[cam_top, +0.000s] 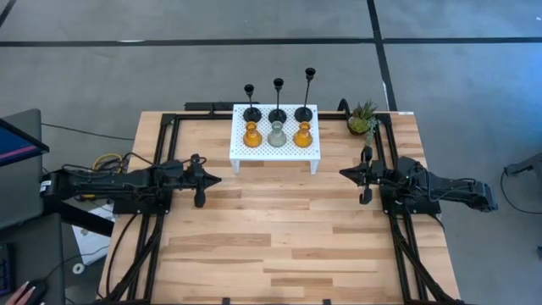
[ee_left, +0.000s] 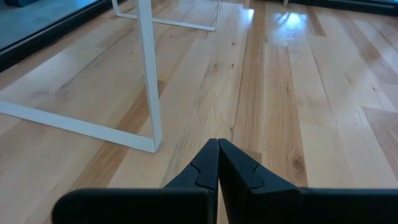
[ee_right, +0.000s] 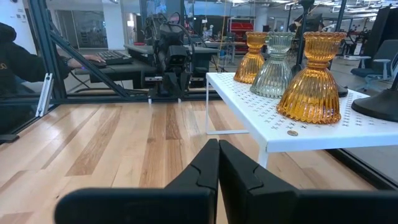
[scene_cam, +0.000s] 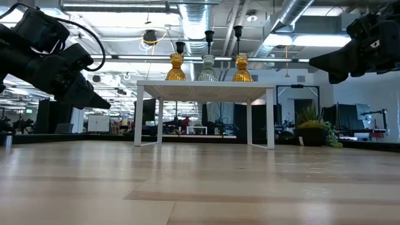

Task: Pick & Place candle stick holders
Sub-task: Return to Home Position

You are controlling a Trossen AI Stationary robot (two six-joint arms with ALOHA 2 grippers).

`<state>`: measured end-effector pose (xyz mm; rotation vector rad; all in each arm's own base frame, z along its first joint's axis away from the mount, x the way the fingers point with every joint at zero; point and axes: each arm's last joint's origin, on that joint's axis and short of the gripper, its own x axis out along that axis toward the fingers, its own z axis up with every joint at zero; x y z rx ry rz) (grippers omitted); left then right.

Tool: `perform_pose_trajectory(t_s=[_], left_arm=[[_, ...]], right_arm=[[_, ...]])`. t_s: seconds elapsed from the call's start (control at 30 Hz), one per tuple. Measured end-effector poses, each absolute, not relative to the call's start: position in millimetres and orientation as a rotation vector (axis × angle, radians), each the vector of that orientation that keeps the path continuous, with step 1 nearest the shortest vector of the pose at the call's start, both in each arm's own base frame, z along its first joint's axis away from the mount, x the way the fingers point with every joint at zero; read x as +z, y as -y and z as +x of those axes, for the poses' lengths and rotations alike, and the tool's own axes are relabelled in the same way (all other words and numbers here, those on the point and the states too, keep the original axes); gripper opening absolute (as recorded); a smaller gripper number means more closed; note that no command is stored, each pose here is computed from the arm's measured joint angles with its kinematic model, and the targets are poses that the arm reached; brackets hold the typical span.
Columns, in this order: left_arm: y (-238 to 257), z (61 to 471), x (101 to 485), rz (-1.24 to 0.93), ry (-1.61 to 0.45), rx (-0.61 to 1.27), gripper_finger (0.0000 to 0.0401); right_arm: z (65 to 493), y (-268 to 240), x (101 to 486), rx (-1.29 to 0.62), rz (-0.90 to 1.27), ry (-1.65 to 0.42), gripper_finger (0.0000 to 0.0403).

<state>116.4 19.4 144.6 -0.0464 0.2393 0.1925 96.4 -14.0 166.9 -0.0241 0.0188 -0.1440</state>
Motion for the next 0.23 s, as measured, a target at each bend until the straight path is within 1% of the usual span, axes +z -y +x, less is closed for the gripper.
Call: perform_pose_trajectory(t_s=[0.23], left_arm=[[-19.5, 116.5, 145.2, -0.046, -0.233, 0.193, 0.0007]], right_arm=[[96.4, 14.0, 166.9, -0.144, -0.024, -0.019, 0.0]])
